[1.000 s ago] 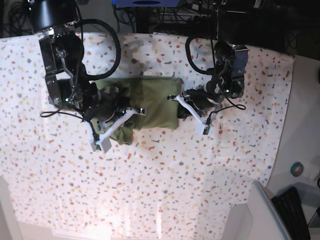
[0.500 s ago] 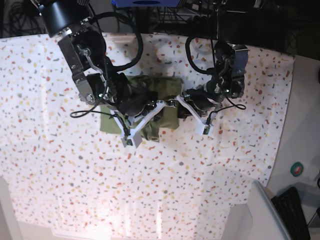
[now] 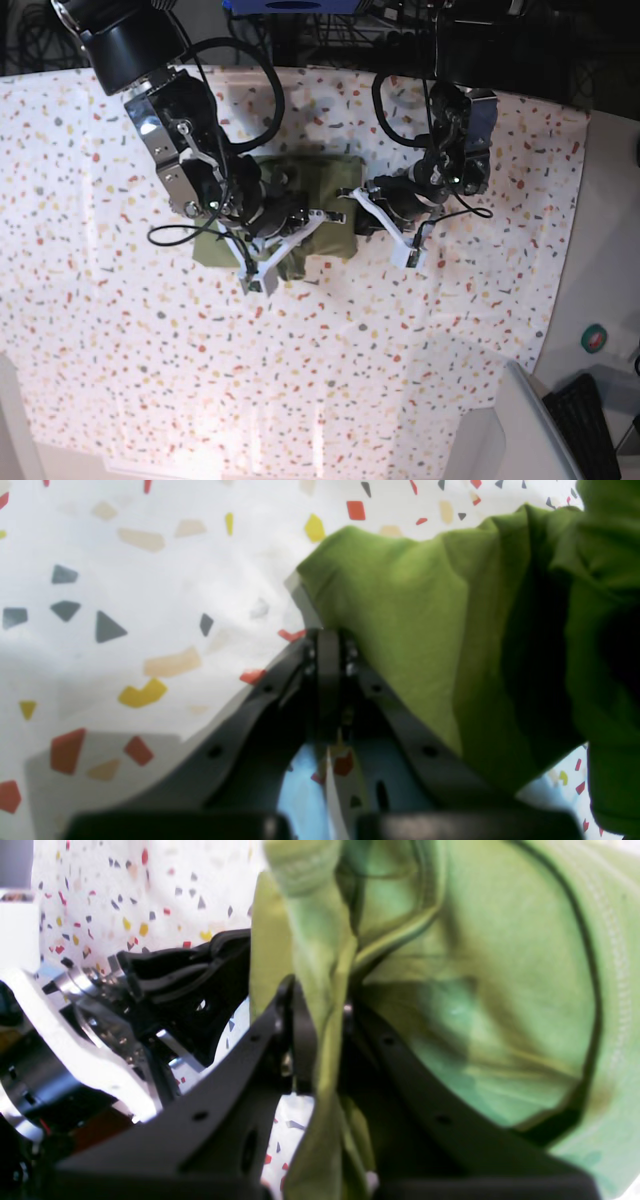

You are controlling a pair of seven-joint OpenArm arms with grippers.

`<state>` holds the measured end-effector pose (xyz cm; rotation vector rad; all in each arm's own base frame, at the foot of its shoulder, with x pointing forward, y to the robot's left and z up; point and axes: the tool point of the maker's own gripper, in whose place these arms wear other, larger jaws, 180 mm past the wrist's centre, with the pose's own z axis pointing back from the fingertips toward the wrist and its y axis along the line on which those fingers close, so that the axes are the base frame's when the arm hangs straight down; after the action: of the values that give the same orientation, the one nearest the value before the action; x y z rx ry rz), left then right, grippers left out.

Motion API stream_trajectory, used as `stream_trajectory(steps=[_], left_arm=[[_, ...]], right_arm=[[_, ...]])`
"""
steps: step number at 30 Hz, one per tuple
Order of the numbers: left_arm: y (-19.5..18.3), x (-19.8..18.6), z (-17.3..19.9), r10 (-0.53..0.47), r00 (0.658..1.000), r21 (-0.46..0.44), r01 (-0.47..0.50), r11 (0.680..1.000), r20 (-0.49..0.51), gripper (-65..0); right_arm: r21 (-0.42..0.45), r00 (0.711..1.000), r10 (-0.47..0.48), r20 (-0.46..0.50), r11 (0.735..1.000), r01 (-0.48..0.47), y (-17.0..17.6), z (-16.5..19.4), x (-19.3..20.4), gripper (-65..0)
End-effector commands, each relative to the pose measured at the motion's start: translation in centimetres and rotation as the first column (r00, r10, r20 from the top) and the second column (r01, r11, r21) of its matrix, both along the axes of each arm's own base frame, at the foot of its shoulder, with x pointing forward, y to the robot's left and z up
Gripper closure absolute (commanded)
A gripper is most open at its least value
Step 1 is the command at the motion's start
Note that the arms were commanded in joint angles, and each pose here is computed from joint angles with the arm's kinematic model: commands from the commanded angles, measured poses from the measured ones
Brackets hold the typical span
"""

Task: Layout the t-shirt on the table in an organized manner, then fold the t-shirt properly
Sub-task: 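Fold the strip's end with the right gripper toward the left gripper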

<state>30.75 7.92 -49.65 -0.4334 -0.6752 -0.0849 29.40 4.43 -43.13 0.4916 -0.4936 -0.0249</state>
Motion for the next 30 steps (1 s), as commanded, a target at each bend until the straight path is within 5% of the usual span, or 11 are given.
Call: stream_trajectory(steps=[1,30], left_arm=[[-0.1,-0.2,-0.1,-0.021,1.0,0.016,0.021,1.0,-0.015,0.0],[2.9,-1.3,1.3,-0.018,0.999,0.077,0.015,0.997,0.037,0.0]], right_arm=[[0.036,0.999,0.009,0.051,0.999,-0.011,1.5,1.8,1.3,0.0],[0.0,1.0,0.004,-0.009,1.0,-0.004,1.3,-0.5,1.4,0.0]])
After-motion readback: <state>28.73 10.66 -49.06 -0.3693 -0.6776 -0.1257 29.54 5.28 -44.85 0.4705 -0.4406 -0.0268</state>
